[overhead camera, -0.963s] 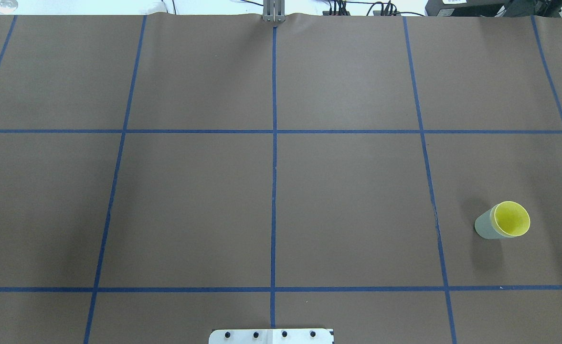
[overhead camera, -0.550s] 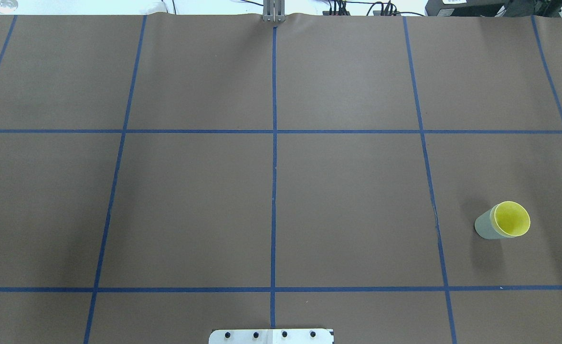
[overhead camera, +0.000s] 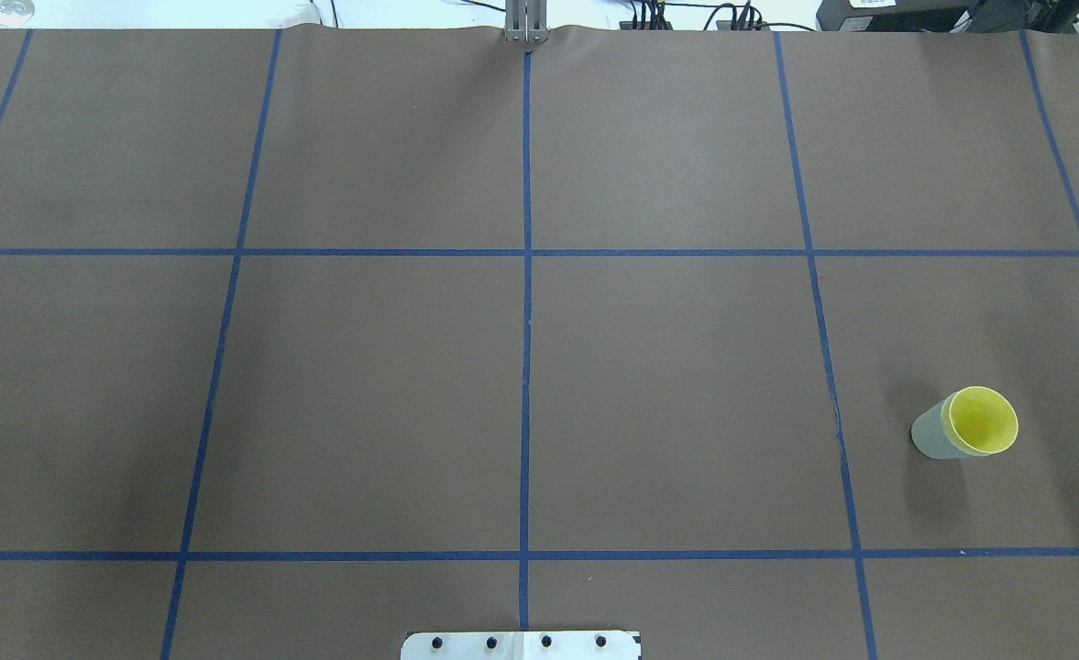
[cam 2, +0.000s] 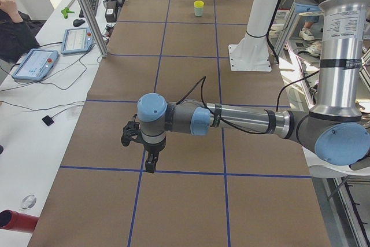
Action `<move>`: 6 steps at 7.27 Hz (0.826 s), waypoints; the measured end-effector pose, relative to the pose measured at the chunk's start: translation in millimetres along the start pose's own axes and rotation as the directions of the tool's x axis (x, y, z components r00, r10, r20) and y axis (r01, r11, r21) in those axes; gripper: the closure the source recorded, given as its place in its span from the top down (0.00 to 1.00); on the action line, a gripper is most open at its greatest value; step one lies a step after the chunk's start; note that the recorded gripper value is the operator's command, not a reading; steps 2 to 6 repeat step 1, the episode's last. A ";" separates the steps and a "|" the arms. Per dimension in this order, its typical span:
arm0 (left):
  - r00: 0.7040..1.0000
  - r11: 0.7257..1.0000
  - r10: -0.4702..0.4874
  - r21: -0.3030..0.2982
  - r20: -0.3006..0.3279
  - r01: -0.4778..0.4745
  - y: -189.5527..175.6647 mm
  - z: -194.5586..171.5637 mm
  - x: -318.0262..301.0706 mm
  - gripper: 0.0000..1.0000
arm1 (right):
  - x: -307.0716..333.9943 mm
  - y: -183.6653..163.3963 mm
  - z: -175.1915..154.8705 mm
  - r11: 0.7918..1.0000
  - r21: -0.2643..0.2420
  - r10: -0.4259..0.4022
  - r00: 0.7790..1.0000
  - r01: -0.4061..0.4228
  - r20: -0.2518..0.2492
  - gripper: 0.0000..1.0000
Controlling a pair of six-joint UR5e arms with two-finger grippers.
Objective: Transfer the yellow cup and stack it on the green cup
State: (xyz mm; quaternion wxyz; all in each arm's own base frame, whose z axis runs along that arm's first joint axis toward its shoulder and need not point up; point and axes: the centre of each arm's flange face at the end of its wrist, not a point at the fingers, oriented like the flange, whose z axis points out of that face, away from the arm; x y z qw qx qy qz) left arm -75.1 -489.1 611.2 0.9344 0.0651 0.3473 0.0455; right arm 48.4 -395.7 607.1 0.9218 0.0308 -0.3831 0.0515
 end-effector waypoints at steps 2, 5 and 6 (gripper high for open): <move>1.000 1.000 0.000 0.000 -0.001 0.000 0.2 0.0 0.1 1.00 | -0.5 0.2 0.2 1.000 0.000 -0.001 1.000 0.001 0.004 1.00; 1.000 1.000 0.000 0.000 -0.001 0.000 0.2 0.0 0.1 1.00 | -0.5 0.2 0.2 1.000 0.000 -0.001 1.000 0.001 0.004 1.00; 1.000 1.000 0.000 0.000 -0.001 0.000 0.2 0.0 0.1 1.00 | -0.5 0.2 0.2 1.000 0.000 -0.001 1.000 0.001 0.004 1.00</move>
